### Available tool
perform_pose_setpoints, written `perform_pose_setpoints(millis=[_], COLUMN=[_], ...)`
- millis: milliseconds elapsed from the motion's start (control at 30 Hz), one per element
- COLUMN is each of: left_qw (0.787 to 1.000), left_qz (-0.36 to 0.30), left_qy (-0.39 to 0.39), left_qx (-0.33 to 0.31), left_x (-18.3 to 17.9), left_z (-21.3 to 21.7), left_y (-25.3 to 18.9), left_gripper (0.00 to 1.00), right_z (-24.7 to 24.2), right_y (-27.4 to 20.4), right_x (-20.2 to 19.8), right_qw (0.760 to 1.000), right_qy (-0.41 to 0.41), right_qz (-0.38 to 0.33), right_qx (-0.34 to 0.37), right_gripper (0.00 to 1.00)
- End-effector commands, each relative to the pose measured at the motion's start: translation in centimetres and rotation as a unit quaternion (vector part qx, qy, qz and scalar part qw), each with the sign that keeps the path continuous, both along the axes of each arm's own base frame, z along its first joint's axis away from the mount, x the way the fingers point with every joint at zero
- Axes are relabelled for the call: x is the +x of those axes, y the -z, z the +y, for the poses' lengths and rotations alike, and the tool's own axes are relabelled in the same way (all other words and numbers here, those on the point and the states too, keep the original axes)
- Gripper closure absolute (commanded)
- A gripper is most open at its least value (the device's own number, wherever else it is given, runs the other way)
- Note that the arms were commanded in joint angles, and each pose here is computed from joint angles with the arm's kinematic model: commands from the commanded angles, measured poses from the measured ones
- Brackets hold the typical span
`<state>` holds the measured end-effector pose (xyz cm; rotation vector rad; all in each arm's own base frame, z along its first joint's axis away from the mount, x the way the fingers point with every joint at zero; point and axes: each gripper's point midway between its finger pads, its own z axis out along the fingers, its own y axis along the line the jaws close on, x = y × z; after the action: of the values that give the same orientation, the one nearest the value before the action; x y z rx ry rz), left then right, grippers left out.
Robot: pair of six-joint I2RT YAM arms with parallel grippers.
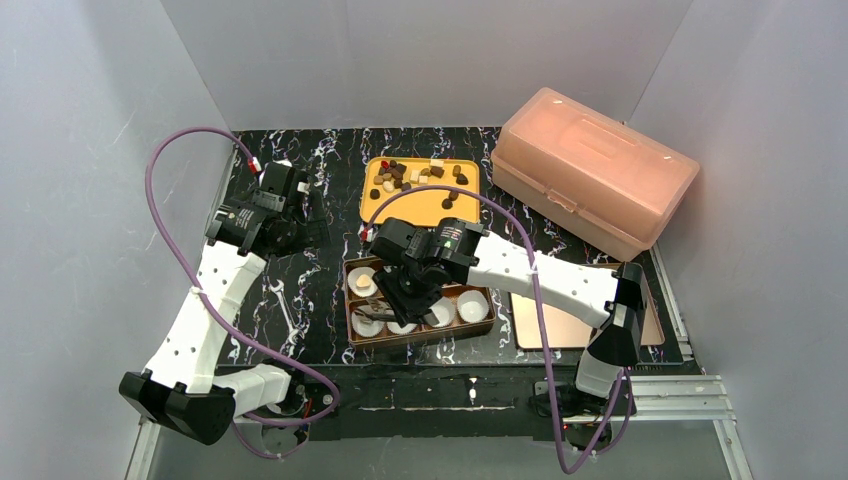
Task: Pack the chocolate
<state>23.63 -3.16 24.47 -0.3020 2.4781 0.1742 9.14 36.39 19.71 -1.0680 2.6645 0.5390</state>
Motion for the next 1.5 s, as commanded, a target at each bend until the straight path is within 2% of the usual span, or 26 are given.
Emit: perform_pose_setpoints(millis=[0,233,567,933,1467], left_qw=[1.0,1.0,1.0,1.0,1.0], left_qz=[-0.019,-0.024,-0.024,-0.021,-0.015], left_qy=[-0.011,-0.012,-0.01,-0.004,-0.003], left_qx=[0.011,0.013,0.011,0.008,0.005], left_x=[-0.4,-0.4,-0.5,-0.4,-0.1], left_z=[1.0,1.1,1.1,0.9,0.7], left_y=[-1.2,-1.5,-1.4,-1.3,-0.9], left_gripper=[0.0,0.0,0.01,0.0,0.01], right_z=[0.5,-1.1,-3.6,-7.1,-9.8], right_y=[-2.6,-5.1,-7.1,-5.7,-1.5], right_x=[0.8,3.8,11.3,19.2,26.1], right_qw=[0.999,0.996,0.985,0.967,0.956], right_qy=[0.0,0.033,0.116,0.207,0.265], right_qz=[-0.034,-0.075,-0.119,-0.149,-0.125], right_qx=[0.029,0.04,0.053,0.008,-0.031], right_gripper=[0.54,0.53,0.53,0.54,0.54])
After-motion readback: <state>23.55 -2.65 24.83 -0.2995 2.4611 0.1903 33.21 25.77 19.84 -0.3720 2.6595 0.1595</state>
